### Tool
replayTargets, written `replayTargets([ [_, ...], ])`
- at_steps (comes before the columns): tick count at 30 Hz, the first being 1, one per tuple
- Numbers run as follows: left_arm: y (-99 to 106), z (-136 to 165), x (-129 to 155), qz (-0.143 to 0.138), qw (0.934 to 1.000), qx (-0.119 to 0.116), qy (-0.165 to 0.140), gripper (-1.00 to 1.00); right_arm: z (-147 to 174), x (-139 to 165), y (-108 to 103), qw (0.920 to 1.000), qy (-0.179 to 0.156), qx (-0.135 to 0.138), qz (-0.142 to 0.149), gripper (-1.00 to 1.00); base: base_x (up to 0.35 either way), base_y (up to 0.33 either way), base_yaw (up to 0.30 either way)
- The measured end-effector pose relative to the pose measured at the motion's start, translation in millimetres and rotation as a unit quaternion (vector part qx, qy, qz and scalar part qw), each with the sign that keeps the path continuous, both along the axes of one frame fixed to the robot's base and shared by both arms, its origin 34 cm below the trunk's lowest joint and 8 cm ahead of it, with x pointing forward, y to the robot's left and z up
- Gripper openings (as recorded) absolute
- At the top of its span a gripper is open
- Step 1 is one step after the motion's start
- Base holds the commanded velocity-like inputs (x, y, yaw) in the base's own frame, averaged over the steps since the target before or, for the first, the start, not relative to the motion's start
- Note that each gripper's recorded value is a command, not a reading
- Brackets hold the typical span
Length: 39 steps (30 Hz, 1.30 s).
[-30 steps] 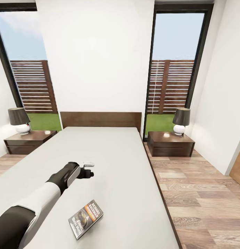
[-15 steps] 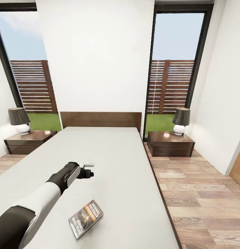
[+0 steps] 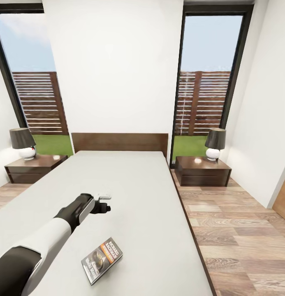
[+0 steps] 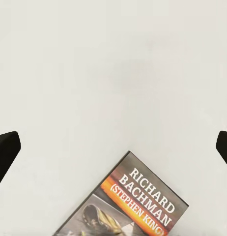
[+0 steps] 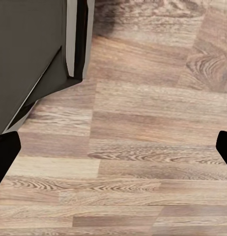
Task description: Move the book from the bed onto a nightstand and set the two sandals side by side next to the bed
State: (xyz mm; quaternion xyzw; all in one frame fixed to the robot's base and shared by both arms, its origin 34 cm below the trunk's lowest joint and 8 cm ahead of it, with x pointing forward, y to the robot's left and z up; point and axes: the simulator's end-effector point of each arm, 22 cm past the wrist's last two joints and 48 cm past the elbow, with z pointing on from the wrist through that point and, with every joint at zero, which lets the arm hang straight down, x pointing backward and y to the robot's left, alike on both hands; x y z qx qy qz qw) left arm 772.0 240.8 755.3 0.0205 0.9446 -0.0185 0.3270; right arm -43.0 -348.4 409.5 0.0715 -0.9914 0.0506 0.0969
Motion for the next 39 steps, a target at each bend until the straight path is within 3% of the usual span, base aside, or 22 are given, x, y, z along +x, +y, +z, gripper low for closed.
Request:
replayTargets([
  [15,7,-20,-22,0.002,0.9989,0.007,0.047,1.0,-1,3,1,1.0,-0.003,-0.003,-0.001,1.0,0.0,0.0,0.0],
  [16,8,-26,-32,0.001,0.9973,0.009,0.073,1.0,-1,3,1,1.0,-0.003,-0.003,-0.001,1.0,0.0,0.0,0.0],
  [39,9,-27,-33,0.001,0.9971,0.011,0.076,1.0,-1,3,0,1.0,-0.002,-0.003,0.0,1.0,0.0,0.0,0.0],
])
